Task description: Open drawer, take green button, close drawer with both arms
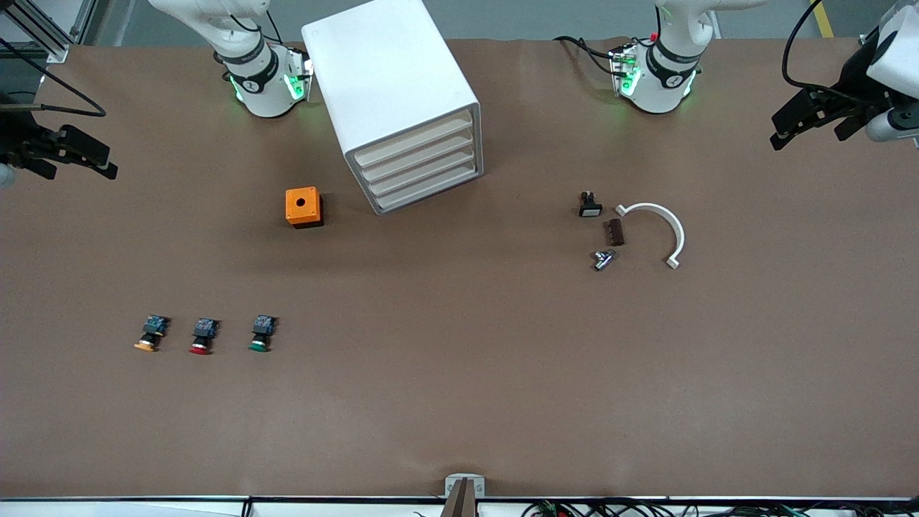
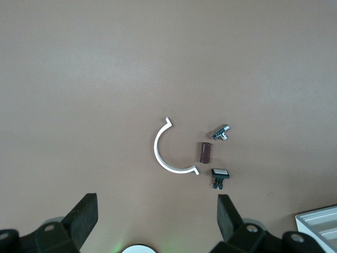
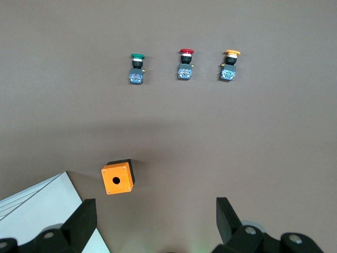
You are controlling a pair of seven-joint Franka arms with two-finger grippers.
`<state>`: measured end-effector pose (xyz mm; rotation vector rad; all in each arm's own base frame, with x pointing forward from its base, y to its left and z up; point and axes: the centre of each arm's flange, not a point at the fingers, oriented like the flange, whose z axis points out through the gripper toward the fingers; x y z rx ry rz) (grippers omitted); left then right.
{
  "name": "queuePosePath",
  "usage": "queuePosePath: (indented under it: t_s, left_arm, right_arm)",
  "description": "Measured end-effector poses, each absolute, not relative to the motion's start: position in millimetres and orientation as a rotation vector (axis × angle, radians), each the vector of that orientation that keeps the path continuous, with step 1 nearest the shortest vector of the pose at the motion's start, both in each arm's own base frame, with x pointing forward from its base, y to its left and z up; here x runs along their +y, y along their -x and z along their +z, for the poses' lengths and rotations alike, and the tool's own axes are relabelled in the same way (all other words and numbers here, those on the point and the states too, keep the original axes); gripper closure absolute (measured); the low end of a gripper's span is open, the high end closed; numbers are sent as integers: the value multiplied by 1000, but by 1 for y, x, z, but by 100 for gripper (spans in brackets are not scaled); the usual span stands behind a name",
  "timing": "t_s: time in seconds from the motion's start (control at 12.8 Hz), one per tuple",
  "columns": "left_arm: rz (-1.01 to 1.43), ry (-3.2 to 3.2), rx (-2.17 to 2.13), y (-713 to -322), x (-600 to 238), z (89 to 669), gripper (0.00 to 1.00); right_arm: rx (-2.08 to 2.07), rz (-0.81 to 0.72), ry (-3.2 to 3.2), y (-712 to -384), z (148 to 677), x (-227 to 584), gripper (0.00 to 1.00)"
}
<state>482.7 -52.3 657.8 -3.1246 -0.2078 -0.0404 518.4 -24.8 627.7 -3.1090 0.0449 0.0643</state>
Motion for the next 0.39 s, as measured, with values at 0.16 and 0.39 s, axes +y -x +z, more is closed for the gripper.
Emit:
queuePosePath:
  t_s: [0.16, 0.39]
  left_arm:
    - [-46, 3126, -208, -484, -52, 660, 0]
    - [-48, 3111, -208, -489, -50, 660, 0]
  right_arm:
    - [45, 59, 3109, -519, 628, -25, 0]
    - [45, 43, 3110, -520, 629, -25, 0]
